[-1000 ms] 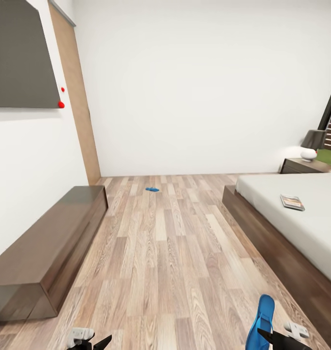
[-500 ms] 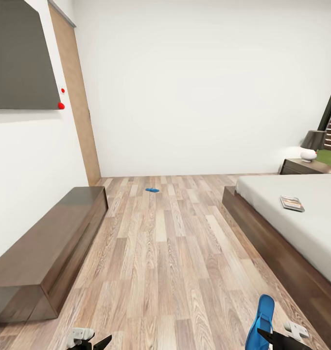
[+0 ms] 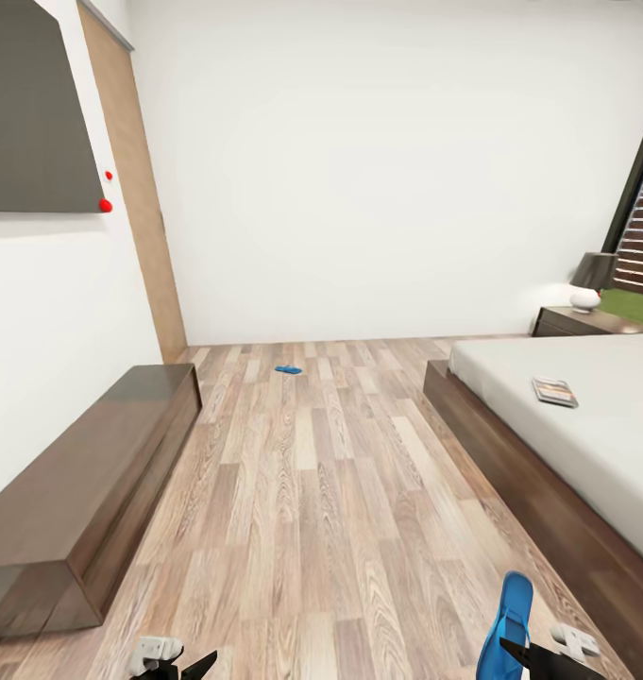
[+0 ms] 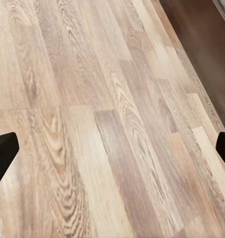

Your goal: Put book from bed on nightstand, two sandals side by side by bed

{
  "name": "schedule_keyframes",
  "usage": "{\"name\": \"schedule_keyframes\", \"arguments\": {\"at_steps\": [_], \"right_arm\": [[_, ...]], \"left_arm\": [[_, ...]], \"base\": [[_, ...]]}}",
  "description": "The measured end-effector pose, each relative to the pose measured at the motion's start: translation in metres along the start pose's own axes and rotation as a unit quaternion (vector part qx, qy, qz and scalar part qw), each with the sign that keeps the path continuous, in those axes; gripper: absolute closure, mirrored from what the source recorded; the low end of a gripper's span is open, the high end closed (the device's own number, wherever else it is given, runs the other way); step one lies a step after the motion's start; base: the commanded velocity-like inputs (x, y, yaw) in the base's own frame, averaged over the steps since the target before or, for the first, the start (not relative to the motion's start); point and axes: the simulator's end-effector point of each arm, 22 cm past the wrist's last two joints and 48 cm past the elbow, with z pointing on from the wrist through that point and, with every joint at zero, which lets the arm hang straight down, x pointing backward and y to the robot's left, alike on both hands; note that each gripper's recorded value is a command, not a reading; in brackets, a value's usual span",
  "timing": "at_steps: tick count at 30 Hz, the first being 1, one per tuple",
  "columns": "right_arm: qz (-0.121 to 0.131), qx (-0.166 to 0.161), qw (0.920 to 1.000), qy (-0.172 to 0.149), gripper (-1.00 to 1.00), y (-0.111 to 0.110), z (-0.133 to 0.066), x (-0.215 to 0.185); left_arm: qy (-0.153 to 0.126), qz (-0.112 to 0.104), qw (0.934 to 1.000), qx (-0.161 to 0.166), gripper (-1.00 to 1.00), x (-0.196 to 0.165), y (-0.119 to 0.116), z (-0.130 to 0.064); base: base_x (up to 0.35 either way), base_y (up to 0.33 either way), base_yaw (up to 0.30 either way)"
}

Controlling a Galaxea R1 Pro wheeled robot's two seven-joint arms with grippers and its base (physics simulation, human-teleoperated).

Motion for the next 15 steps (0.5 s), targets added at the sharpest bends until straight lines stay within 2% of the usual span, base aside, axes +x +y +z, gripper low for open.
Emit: {"name": "schedule_keyframes", "arguments": {"at_steps": [15], "right_arm": [[-0.001, 0.001, 1.0, 0.0, 1.0, -0.0004, 0.0, 0.0002]], "left_arm": [[0.0, 0.0, 1.0, 0.0, -1.0, -0.0002, 0.0002, -0.0001]], "base": [[0.0, 0.0, -0.112]]}}
